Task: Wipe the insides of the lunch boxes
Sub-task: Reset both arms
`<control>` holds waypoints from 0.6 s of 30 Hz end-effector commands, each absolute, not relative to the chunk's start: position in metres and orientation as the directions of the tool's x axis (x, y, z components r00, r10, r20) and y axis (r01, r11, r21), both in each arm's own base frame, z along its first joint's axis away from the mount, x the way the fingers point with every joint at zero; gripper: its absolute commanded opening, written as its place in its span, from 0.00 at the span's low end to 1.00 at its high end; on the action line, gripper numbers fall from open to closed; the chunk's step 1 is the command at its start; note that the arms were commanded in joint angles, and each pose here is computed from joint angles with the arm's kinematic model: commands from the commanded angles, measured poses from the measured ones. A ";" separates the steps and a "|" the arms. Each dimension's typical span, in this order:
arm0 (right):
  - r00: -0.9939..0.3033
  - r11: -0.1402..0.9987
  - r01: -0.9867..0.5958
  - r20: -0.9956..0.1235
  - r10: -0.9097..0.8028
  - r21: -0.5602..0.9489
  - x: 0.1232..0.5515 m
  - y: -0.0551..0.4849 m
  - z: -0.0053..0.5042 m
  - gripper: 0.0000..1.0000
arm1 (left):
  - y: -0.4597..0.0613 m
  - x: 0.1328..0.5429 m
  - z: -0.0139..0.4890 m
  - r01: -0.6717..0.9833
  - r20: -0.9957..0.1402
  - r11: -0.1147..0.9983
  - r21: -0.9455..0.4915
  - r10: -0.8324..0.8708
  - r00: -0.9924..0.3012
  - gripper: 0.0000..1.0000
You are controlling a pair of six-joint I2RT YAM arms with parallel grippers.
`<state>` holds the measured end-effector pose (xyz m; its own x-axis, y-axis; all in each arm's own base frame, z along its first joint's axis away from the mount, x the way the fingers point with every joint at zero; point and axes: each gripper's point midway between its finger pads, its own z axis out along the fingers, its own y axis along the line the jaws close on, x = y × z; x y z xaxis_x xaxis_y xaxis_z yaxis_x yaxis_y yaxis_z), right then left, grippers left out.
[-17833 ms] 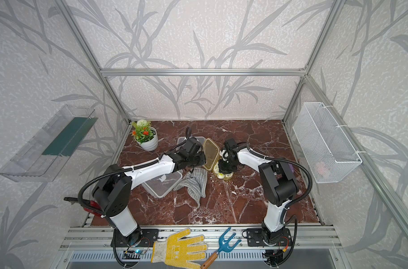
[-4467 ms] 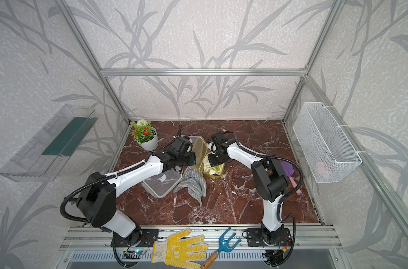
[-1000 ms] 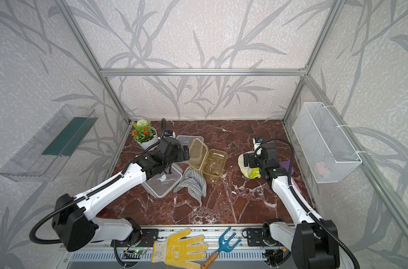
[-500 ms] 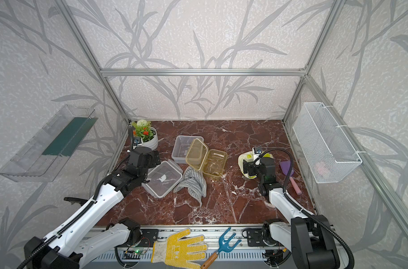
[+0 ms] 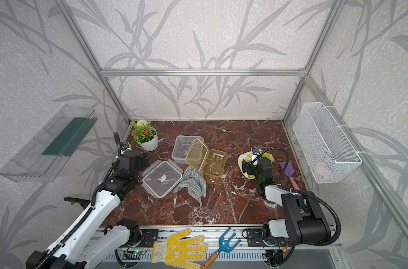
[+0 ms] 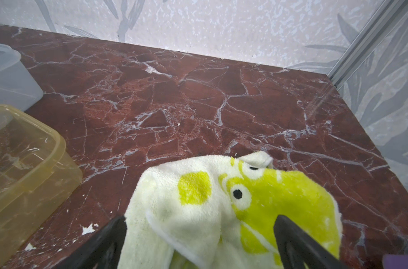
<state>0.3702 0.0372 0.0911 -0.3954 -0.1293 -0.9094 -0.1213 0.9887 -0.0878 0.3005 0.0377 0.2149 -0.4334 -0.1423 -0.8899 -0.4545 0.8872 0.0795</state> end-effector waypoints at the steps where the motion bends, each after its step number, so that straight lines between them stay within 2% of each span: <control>1: -0.312 0.989 -0.102 -0.940 -0.136 -0.109 0.385 0.038 0.105 0.99 | 0.044 0.304 0.213 -0.466 -0.895 0.878 0.107 -0.119 -0.429 0.99; 11: -0.359 0.989 -0.095 -0.923 -0.138 -0.111 0.393 0.038 0.091 0.99 | 0.063 0.319 0.198 -0.502 -0.913 0.860 0.095 -0.127 -0.389 0.99; 18: -0.381 0.990 -0.097 -0.915 -0.134 -0.104 0.397 0.036 0.089 0.99 | 0.059 0.351 0.174 -0.428 -0.913 0.892 0.144 -0.047 -0.406 0.97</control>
